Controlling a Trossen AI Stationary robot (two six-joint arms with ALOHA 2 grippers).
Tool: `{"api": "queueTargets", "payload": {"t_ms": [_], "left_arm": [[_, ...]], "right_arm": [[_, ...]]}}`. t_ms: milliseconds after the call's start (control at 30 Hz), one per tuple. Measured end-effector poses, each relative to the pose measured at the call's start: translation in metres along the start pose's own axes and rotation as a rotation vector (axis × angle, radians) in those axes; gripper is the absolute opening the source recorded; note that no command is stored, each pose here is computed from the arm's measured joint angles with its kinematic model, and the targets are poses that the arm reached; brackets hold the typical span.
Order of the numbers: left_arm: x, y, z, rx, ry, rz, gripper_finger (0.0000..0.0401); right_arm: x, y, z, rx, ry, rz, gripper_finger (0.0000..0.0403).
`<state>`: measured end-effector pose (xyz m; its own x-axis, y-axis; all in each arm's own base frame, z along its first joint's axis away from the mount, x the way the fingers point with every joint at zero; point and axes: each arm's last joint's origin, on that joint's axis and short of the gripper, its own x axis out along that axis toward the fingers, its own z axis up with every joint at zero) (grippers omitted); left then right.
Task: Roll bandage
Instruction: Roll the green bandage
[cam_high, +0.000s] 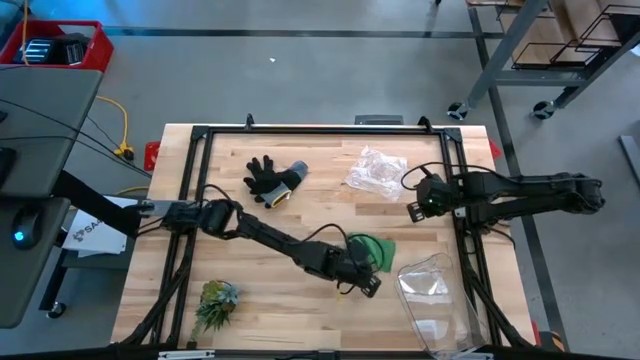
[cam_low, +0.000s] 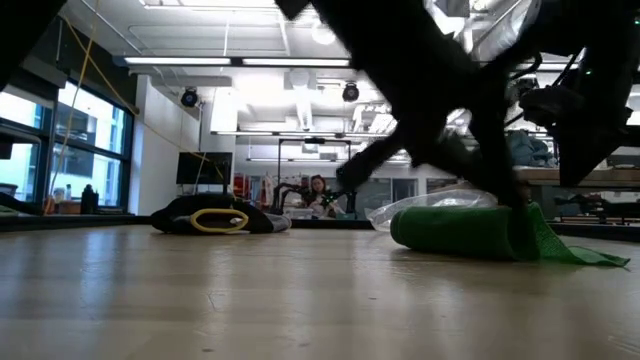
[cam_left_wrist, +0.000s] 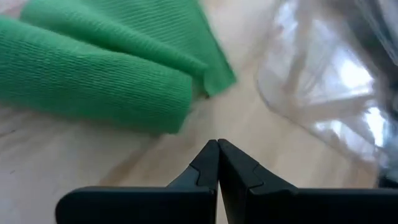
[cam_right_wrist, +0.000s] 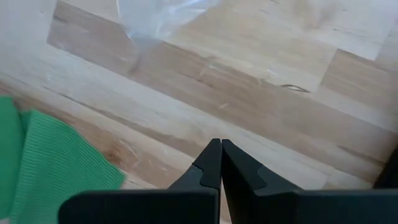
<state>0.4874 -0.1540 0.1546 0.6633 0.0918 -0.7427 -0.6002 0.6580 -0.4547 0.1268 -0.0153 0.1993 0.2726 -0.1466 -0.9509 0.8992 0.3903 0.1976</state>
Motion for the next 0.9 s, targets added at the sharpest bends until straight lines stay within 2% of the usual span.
{"api": "queueTargets", "payload": {"t_ms": [67, 267, 433, 767, 900], "left_arm": [[0.007, 0.007, 0.000, -0.047, 0.008, 0.031, 0.0000], [0.013, 0.002, 0.009, -0.145, 0.015, -0.074, 0.0000], [0.018, 0.010, 0.006, -0.175, 0.079, -0.041, 0.0000], [0.023, 0.023, 0.028, -0.300, 0.038, 0.008, 0.0000], [0.026, 0.030, 0.034, -0.307, 0.046, 0.034, 0.0000]], "right_arm": [[0.000, 0.001, 0.001, 0.004, -0.007, 0.009, 0.0000], [0.000, 0.002, 0.002, 0.004, -0.024, 0.014, 0.0000], [0.000, 0.001, 0.003, 0.002, -0.056, -0.002, 0.0000], [0.000, 0.002, 0.004, 0.006, -0.091, -0.010, 0.0000], [-0.001, 0.002, 0.004, 0.008, -0.096, -0.005, 0.0000]]}}
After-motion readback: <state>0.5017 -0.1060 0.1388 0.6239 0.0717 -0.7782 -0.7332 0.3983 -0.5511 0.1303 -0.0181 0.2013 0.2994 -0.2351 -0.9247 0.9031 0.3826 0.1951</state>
